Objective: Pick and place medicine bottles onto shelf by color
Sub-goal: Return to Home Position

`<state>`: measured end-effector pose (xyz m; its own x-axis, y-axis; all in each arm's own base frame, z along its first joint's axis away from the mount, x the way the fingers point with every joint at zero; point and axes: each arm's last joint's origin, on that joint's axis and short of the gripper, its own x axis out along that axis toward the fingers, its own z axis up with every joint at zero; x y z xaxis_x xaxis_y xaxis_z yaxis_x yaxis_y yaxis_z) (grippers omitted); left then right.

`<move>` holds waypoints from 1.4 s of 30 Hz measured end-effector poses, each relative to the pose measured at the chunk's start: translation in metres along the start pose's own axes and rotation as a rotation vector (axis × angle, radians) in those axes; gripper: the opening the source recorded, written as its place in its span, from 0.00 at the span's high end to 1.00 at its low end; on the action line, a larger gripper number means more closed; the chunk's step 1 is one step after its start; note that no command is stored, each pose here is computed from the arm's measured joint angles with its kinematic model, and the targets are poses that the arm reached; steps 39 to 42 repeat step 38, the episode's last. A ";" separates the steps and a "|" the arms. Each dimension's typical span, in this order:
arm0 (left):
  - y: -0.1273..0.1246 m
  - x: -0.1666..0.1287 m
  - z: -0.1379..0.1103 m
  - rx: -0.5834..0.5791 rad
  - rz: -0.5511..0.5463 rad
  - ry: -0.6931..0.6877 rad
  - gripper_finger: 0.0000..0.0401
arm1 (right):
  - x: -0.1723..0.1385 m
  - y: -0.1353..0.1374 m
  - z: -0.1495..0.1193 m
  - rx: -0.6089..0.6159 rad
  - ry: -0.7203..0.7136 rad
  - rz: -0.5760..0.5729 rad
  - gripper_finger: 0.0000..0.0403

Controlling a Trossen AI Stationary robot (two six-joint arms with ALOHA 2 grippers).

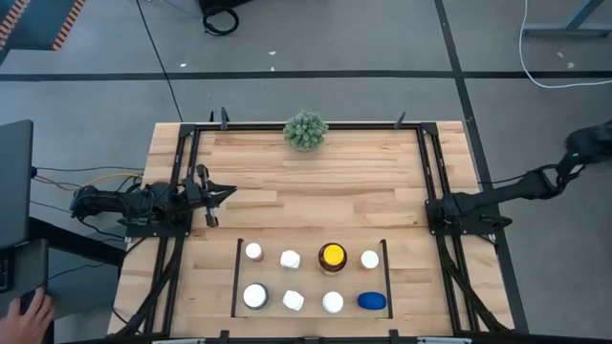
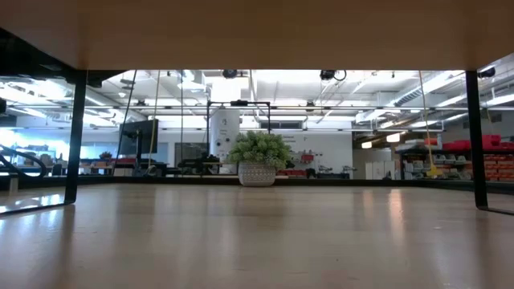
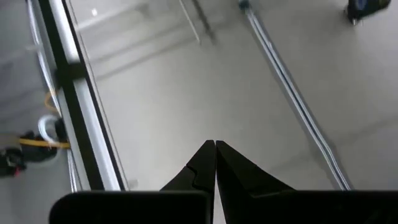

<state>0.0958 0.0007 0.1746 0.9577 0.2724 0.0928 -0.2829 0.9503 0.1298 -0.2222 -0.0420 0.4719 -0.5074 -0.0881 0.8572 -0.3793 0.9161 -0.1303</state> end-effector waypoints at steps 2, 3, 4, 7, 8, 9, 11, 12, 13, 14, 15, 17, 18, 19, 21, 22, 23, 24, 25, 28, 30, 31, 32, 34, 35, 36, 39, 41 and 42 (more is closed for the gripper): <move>0.000 0.000 0.000 0.000 0.000 0.000 0.91 | 0.014 0.005 0.022 0.000 -0.081 0.020 0.95; 0.000 0.000 0.000 0.000 0.000 0.000 0.91 | 0.020 0.008 0.034 -0.001 -0.122 0.030 0.95; 0.000 0.000 0.000 0.000 0.000 0.000 0.91 | 0.026 0.011 0.045 -0.001 -0.160 0.039 0.95; 0.000 0.000 0.000 0.000 0.000 0.000 0.93 | 0.038 0.019 0.077 -0.002 -0.261 0.065 0.95; 0.000 0.000 0.000 0.000 0.000 0.000 0.93 | 0.041 0.021 0.086 -0.002 -0.291 0.072 0.95; 0.000 0.000 0.000 0.000 0.000 0.000 0.93 | 0.044 0.023 0.096 -0.003 -0.321 0.079 0.95; 0.000 0.000 0.000 0.000 0.000 0.000 0.94 | 0.048 0.028 0.113 -0.003 -0.377 0.093 0.95; 0.000 0.000 0.000 0.000 0.000 0.000 0.94 | 0.049 0.030 0.121 -0.003 -0.402 0.099 0.95; 0.000 0.000 0.000 0.000 0.000 0.000 0.93 | 0.051 0.031 0.129 -0.003 -0.425 0.105 0.95; 0.000 0.000 0.000 0.000 0.000 0.000 0.93 | 0.052 0.033 0.135 -0.004 -0.444 0.110 0.95; 0.000 0.000 0.000 0.000 0.000 0.000 0.93 | 0.053 0.034 0.141 -0.004 -0.461 0.114 0.95; 0.000 0.000 0.000 0.000 0.000 0.000 0.92 | 0.053 0.037 0.151 -0.004 -0.494 0.122 0.95; 0.000 0.000 0.000 0.000 0.000 0.000 0.91 | 0.054 0.038 0.155 -0.004 -0.506 0.125 0.95; 0.000 0.000 0.000 0.000 0.000 0.000 0.91 | 0.054 0.039 0.159 -0.004 -0.516 0.128 0.95; 0.000 0.000 0.000 0.000 0.000 0.000 0.91 | 0.054 0.040 0.164 -0.004 -0.532 0.131 0.95; 0.000 0.000 0.000 0.000 0.000 0.000 0.91 | 0.054 0.040 0.165 -0.004 -0.536 0.132 0.95; 0.000 0.000 0.000 0.000 0.000 0.000 0.91 | 0.054 0.040 0.165 -0.004 -0.535 0.132 0.95; 0.000 0.000 0.000 0.000 0.000 0.000 0.92 | 0.054 0.040 0.164 -0.005 -0.532 0.132 0.95; 0.000 0.000 0.000 0.000 0.000 0.000 0.92 | 0.054 0.040 0.164 -0.004 -0.530 0.131 0.95; 0.000 0.000 0.000 0.000 0.000 0.000 0.93 | 0.056 0.039 0.160 -0.004 -0.494 0.122 0.95; 0.000 0.000 0.000 0.000 0.000 0.000 0.94 | 0.058 0.038 0.154 -0.004 -0.440 0.109 0.95; 0.000 0.000 0.000 0.000 0.000 0.000 0.94 | 0.060 0.037 0.151 -0.003 -0.407 0.101 0.95; 0.000 0.000 0.000 0.000 0.000 0.000 0.94 | 0.061 0.036 0.148 -0.003 -0.374 0.092 0.95; 0.000 0.000 0.000 0.000 0.000 0.000 0.94 | 0.063 0.035 0.142 -0.002 -0.300 0.074 0.95; 0.000 0.000 0.000 0.000 0.000 0.000 0.94 | 0.065 0.034 0.138 -0.002 -0.259 0.064 0.95; 0.000 0.000 0.000 0.000 0.000 0.000 0.93 | 0.066 0.033 0.134 -0.002 -0.217 0.054 0.95; 0.000 0.000 0.000 0.000 0.000 0.000 0.92 | 0.067 0.030 0.124 -0.001 -0.111 0.027 0.95; 0.000 0.000 0.000 0.000 0.000 0.000 0.92 | 0.067 0.030 0.124 -0.001 -0.111 0.027 0.95; 0.000 0.000 0.000 0.000 0.000 0.000 0.92 | 0.067 0.030 0.124 -0.001 -0.111 0.027 0.95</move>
